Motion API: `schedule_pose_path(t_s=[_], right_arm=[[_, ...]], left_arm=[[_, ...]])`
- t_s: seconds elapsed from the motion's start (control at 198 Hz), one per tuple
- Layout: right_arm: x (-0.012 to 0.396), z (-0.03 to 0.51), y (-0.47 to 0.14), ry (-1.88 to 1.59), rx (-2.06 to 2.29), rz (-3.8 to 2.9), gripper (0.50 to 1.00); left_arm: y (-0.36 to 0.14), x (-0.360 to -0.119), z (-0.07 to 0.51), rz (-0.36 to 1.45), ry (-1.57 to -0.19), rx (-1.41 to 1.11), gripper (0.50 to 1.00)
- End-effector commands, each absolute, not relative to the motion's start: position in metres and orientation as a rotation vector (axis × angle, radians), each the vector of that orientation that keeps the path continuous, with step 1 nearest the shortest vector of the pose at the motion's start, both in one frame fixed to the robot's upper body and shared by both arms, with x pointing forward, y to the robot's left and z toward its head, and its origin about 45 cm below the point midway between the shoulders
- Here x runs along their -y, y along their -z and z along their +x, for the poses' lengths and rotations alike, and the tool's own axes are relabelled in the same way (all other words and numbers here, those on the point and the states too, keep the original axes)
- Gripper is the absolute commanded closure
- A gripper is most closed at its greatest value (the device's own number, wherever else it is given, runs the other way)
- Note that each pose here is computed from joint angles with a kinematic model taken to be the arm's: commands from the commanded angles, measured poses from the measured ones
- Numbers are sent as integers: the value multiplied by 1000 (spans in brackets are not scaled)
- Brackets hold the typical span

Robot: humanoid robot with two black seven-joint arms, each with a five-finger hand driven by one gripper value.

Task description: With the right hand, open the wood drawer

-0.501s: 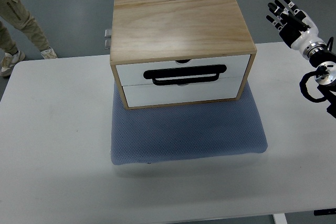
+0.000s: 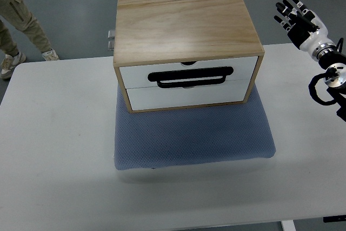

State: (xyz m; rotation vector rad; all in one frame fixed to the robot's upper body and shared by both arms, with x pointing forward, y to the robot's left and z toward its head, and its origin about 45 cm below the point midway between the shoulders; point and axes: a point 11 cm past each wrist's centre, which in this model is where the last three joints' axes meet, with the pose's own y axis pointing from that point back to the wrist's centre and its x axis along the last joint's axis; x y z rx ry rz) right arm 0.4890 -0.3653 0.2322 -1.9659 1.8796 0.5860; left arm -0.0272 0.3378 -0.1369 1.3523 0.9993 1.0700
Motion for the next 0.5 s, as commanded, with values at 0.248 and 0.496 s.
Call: schedule_pose_path(t_s=[0.248,0.496], right_arm=[[364,490,-234,-583,-1874,-1965,556],[365,490,-235,-580,-1876,-1964,556]], left_arm=[[137,-338,-27,1352,-1071,-1000,500],[137,-338,-27,1352,-1073,-1000,500]])
